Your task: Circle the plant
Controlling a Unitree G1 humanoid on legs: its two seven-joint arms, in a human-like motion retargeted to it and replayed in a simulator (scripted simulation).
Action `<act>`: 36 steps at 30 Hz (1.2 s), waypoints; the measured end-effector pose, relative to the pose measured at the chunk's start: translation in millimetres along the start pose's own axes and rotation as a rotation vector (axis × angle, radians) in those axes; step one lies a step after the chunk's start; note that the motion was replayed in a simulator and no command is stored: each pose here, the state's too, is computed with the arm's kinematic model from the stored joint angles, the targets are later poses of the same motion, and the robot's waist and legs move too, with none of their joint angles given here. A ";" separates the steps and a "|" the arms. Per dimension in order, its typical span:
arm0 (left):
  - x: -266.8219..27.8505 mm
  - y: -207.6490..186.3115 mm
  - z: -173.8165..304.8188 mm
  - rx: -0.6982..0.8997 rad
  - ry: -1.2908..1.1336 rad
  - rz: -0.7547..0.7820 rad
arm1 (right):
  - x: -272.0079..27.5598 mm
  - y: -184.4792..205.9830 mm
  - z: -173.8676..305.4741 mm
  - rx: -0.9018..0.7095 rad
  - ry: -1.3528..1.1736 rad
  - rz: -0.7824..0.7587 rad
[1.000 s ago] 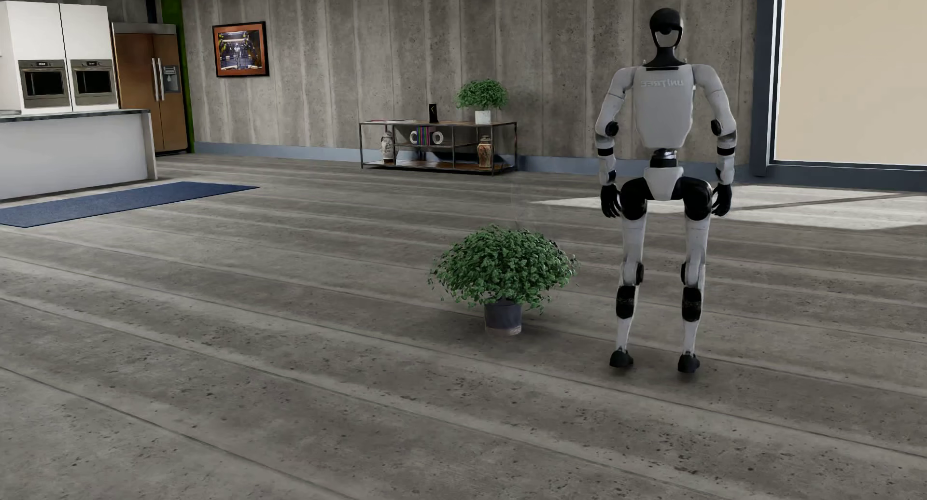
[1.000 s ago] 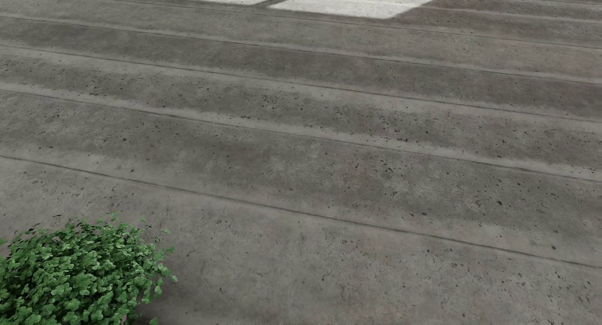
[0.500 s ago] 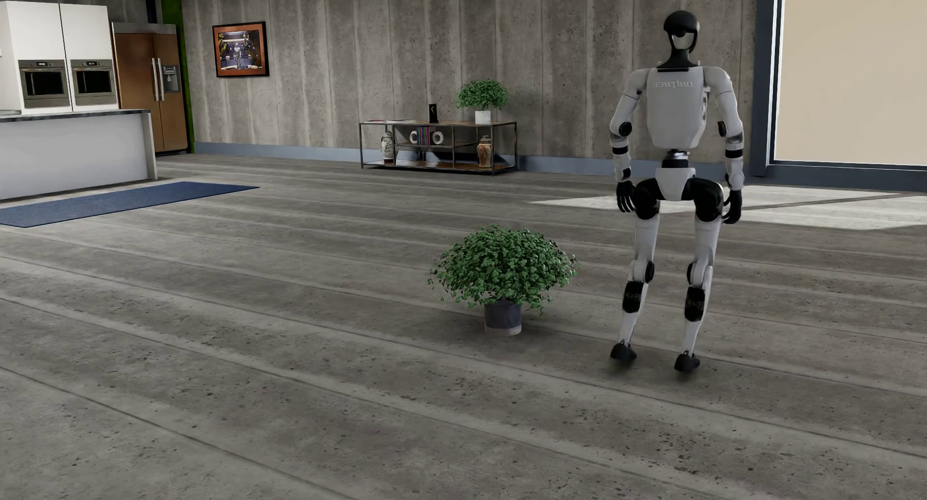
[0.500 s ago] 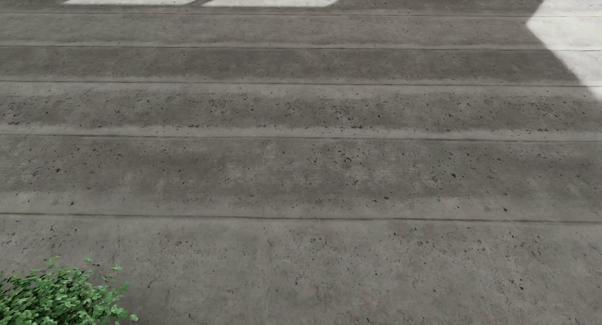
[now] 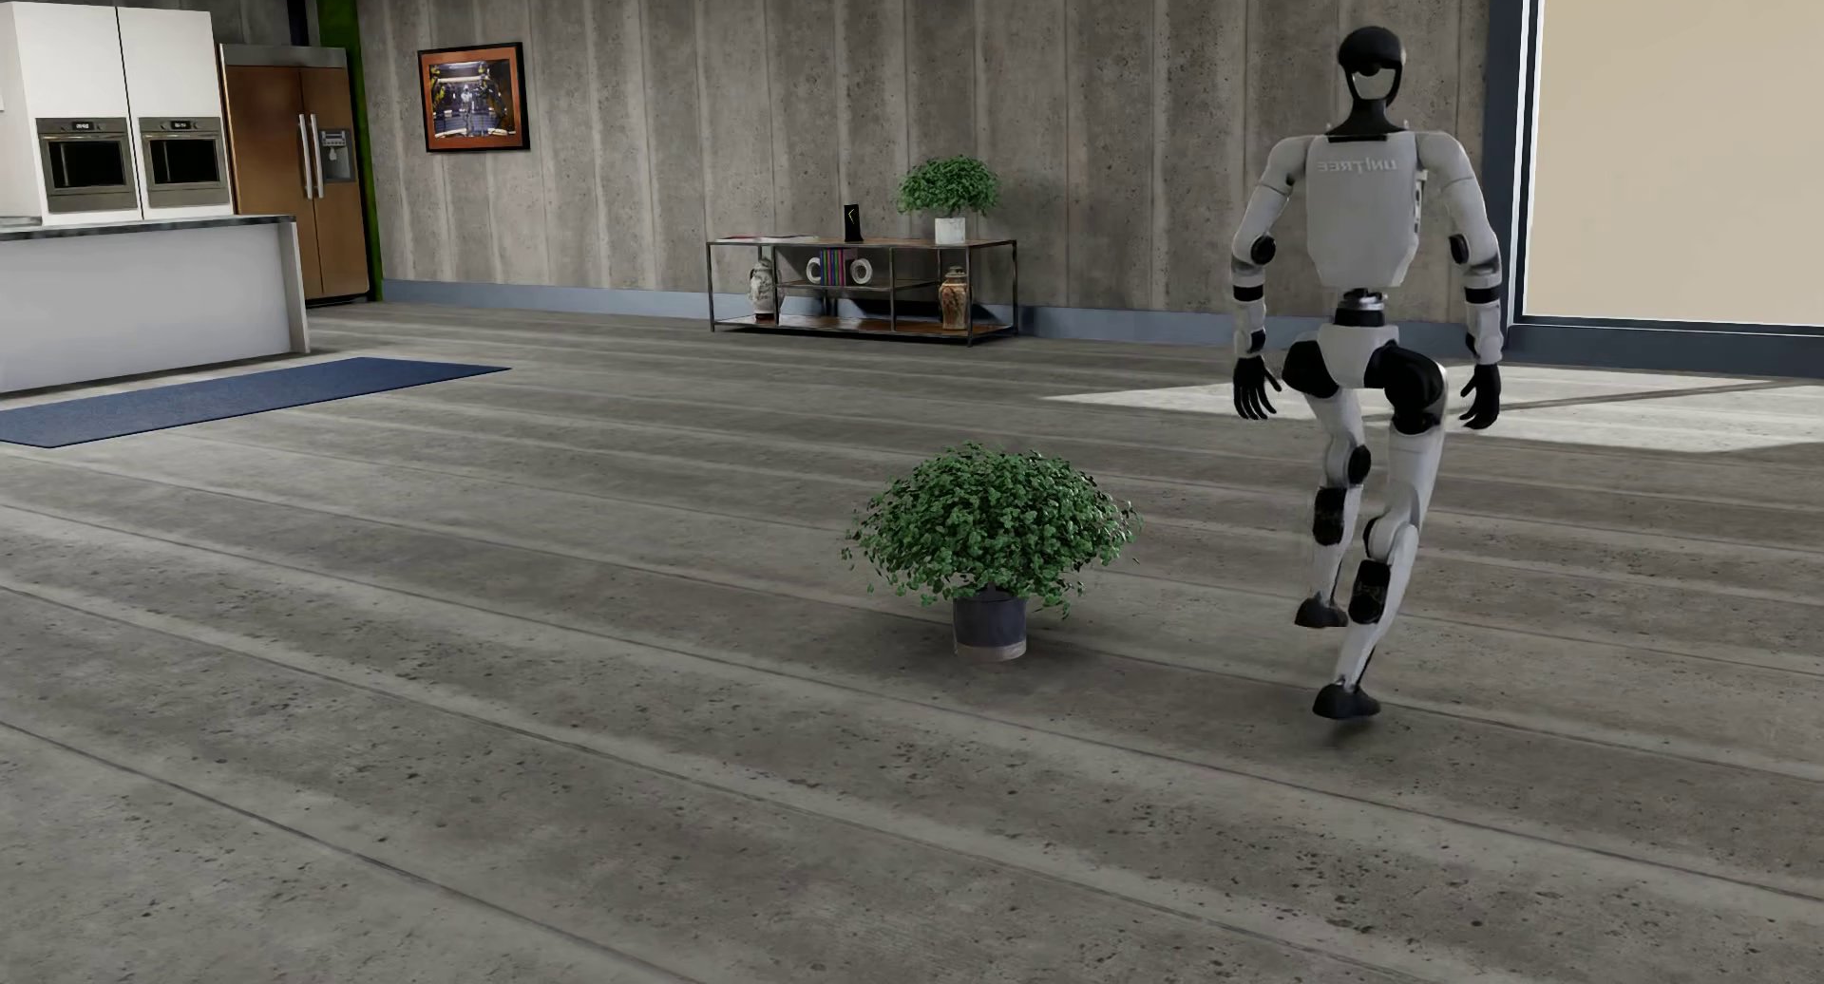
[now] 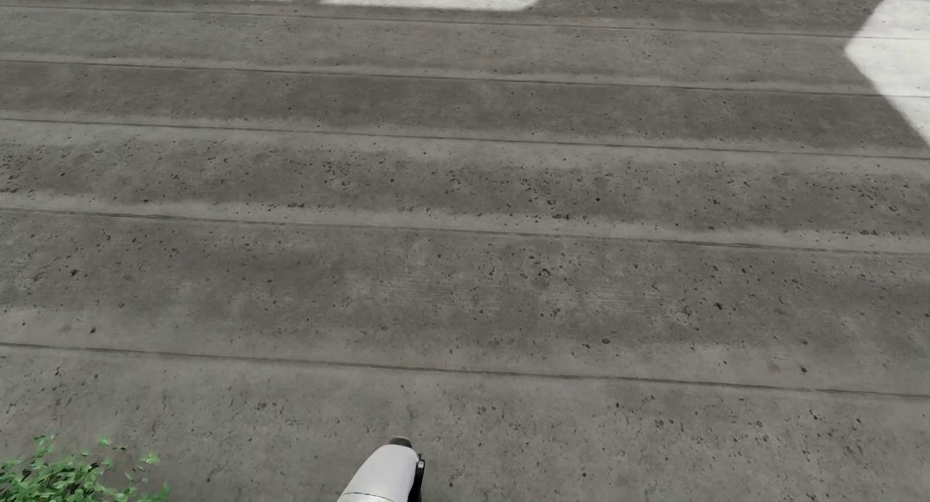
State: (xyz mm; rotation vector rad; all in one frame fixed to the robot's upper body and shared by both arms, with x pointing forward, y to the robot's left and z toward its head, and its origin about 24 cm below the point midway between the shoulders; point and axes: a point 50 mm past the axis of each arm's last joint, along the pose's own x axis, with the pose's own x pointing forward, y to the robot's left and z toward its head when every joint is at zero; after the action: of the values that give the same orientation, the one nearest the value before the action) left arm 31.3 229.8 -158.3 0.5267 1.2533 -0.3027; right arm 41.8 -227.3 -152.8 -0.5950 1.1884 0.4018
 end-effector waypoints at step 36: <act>-17.9 -1.0 -63.1 -0.060 0.203 0.019 | -10.9 51.1 -23.0 0.053 0.062 0.114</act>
State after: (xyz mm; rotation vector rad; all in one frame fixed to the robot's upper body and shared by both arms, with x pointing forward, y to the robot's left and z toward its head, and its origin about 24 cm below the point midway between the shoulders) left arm -26.1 261.4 -155.0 0.5270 1.4488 -0.1986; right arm -8.7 -201.6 -159.4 -0.4980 1.2928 0.4497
